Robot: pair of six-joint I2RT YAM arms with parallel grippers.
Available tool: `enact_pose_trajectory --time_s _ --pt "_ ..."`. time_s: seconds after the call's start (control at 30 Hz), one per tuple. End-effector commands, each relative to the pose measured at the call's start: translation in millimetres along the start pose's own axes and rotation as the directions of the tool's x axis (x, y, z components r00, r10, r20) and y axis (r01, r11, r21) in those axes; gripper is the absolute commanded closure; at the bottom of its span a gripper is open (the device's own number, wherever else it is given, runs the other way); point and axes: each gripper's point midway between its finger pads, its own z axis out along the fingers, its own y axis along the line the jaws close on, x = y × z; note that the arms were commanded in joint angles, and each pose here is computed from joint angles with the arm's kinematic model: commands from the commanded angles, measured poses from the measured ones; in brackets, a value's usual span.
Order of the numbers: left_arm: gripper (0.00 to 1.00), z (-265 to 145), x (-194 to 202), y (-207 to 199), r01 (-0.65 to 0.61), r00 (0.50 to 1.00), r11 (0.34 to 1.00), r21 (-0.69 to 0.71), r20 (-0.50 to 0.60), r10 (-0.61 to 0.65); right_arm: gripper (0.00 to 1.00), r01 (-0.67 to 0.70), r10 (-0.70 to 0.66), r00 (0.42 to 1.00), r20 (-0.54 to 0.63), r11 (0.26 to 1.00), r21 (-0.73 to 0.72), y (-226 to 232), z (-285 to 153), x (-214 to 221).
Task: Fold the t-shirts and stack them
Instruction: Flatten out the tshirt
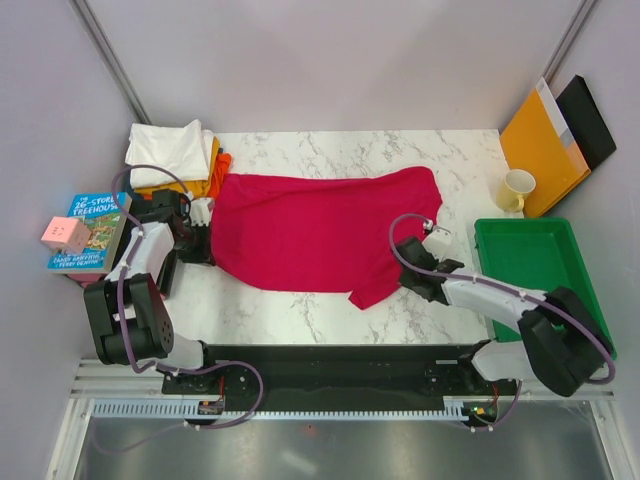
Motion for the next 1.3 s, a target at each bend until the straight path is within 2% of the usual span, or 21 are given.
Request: enact_pose_trajectory --time_s 0.0,0.1,0.23,0.27,0.53,0.77,1.0,1.03,1.07,1.1,1.17,1.27 --pt "0.98 0 -8 -3 -0.009 0.999 1.0 0.009 0.045 0.008 1.0 0.021 -0.012 0.992 0.125 0.997 -0.071 20 -45 -40" --pt "0.98 2 -10 -3 -0.001 0.999 1.0 0.017 0.046 0.0 1.0 0.017 0.007 0.982 0.189 0.992 -0.123 37 -67 -70" --pt "0.98 4 -10 -4 0.008 0.999 1.0 0.027 0.042 -0.009 1.0 0.081 -0.059 0.979 0.197 0.991 -0.103 59 -64 -87" --pt "0.98 5 -10 -4 0.009 0.999 1.0 0.027 0.04 -0.01 1.0 0.126 -0.113 0.979 0.17 0.99 -0.067 61 -50 -79" --pt "0.98 7 -9 -3 0.01 0.999 1.0 0.022 0.034 -0.011 1.0 0.241 -0.235 0.965 0.117 0.969 -0.047 108 15 -75" --pt "0.98 6 -12 0 0.012 0.999 1.0 0.01 0.038 -0.012 1.0 0.307 -0.282 0.948 0.151 0.932 -0.192 182 33 -96" --pt "0.98 8 -11 0 0.015 0.999 1.0 0.012 0.032 -0.016 1.0 0.364 -0.362 0.93 0.062 0.884 -0.295 201 48 -65" --pt "0.98 9 -9 1 0.019 1.0 1.0 0.013 0.025 -0.019 0.93 0.365 -0.362 0.93 0.065 0.884 -0.291 199 47 -65" --pt "0.98 9 -10 0 0.02 0.999 1.0 0.013 0.026 -0.021 0.79 0.362 -0.36 0.931 0.06 0.89 -0.277 192 48 -63" --pt "0.98 10 -9 0 0.022 1.0 1.0 0.016 0.022 -0.022 0.57 0.362 -0.355 0.932 0.077 0.898 -0.249 187 48 -67" --pt "0.98 10 -11 0 0.022 0.999 1.0 0.018 0.026 -0.023 0.34 0.344 -0.327 0.939 0.109 0.911 -0.226 177 38 -79" --pt "0.98 11 -13 0 0.022 0.999 1.0 0.02 0.027 -0.022 0.27 0.304 -0.278 0.948 0.154 0.934 -0.185 157 24 -99"
